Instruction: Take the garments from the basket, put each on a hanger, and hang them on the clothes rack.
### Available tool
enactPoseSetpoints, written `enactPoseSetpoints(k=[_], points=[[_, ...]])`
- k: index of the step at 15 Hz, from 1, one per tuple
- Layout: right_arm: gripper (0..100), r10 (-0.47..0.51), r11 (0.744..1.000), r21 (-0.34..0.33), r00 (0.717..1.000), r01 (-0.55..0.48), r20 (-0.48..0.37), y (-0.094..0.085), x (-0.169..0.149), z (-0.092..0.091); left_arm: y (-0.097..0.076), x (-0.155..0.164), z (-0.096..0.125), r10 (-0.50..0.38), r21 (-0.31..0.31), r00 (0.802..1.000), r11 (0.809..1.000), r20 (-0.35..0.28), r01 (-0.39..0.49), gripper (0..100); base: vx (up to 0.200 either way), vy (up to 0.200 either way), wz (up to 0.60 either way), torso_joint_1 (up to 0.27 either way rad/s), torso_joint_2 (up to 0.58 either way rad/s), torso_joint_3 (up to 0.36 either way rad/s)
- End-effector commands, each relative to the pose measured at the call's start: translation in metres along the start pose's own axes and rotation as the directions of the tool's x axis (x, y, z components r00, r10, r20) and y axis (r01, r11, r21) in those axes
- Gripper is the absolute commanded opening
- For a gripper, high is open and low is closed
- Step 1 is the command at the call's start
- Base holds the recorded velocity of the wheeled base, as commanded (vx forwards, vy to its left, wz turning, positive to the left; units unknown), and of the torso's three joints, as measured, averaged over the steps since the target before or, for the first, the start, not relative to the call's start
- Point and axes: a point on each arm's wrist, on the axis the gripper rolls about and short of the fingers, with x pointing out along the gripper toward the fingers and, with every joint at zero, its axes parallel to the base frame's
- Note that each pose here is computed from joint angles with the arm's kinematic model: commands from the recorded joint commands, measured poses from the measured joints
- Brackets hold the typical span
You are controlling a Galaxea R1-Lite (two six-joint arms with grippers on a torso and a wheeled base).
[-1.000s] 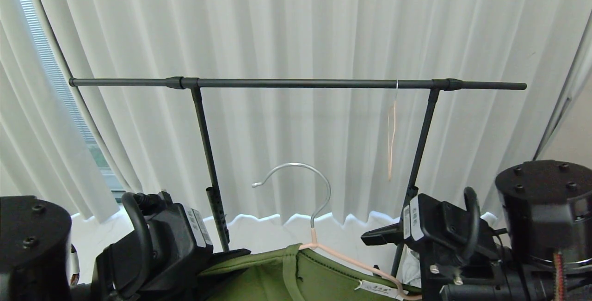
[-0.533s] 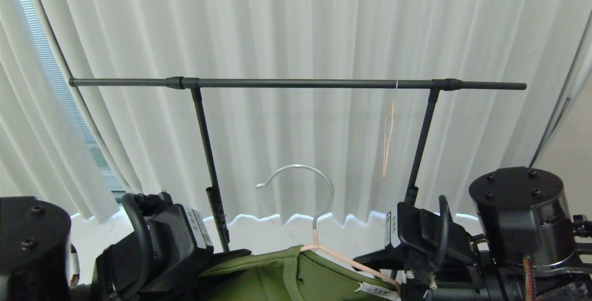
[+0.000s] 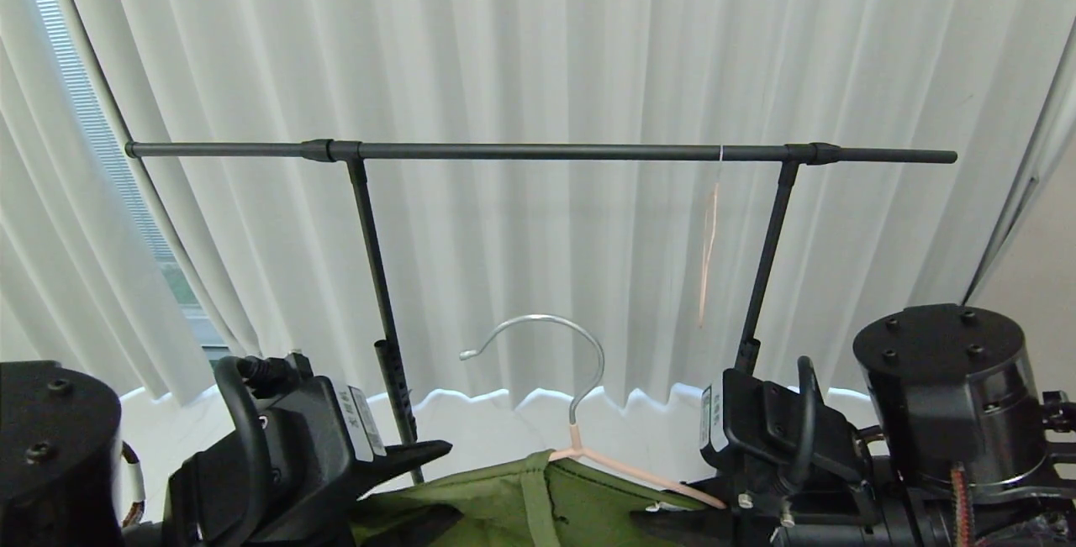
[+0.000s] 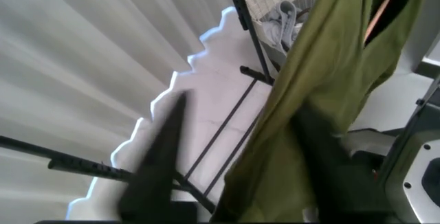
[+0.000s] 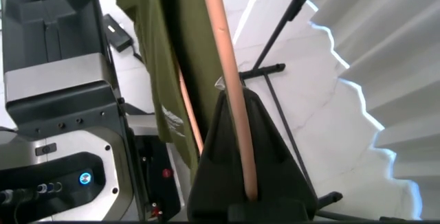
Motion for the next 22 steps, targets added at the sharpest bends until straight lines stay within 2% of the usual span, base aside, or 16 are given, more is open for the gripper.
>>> enactPoseSetpoints(k=[1,5,7,10,12,14,17,21,22], points=[[0,-0.003,1.0,-0.02,1.0,0.004,0.027,0.002,-0.008,0.004,-0.001,0.001,-0.004,-0.004,0.0,1.0,1.0,-0.016,0.004,100,0.0,0.0,0.0,0.0,0.0,0.0],[0,-0.013,0.999,-0.037,1.0,0.013,0.012,0.006,-0.031,0.002,-0.002,-0.006,-0.01,0.001,-0.004,1.0,1.0,-0.013,-0.001,100,0.0,0.0,0.0,0.0,0.0,0.0],[0,-0.052,0.999,-0.019,0.998,0.051,-0.024,0.003,-0.048,-0.003,-0.003,-0.015,-0.014,0.013,-0.014,1.0,1.0,0.004,-0.013,100,0.0,0.0,0.0,0.0,0.0,0.0],[0,-0.106,0.994,-0.013,0.994,0.106,-0.021,-0.007,-0.057,-0.006,-0.007,-0.026,-0.029,0.012,-0.012,1.0,1.0,0.002,-0.012,100,0.0,0.0,0.0,0.0,0.0,0.0],[0,-0.11,0.994,-0.016,0.994,0.11,-0.015,-0.007,-0.059,-0.005,-0.005,-0.03,-0.046,0.053,-0.037,0.998,0.998,-0.044,-0.055,100,0.0,0.0,0.0,0.0,0.0,0.0],[0,-0.112,0.994,-0.019,0.994,0.111,-0.01,-0.007,-0.06,-0.005,0.002,-0.032,-0.069,0.14,-0.08,0.98,0.985,-0.141,-0.152,100,0.0,0.0,0.0,0.0,0.0,0.0],[0,-0.108,0.994,-0.027,0.994,0.108,-0.001,-0.006,-0.062,-0.004,0.009,-0.03,-0.076,0.179,-0.119,0.964,0.971,-0.196,-0.205,100,0.0,0.0,0.0,0.0,0.0,0.0],[0,-0.102,0.992,-0.07,0.995,0.102,0.0,-0.005,-0.061,-0.003,0.01,-0.022,-0.079,0.16,-0.129,0.958,0.972,-0.237,-0.194,100,0.0,0.0,0.0,0.0,0.0,0.0],[0,-0.104,0.992,-0.071,0.995,0.103,-0.001,-0.006,-0.062,-0.003,0.01,-0.022,-0.079,0.161,-0.134,0.958,0.971,-0.238,-0.196,0,0.0,0.0,0.0,0.0,0.0,0.0]])
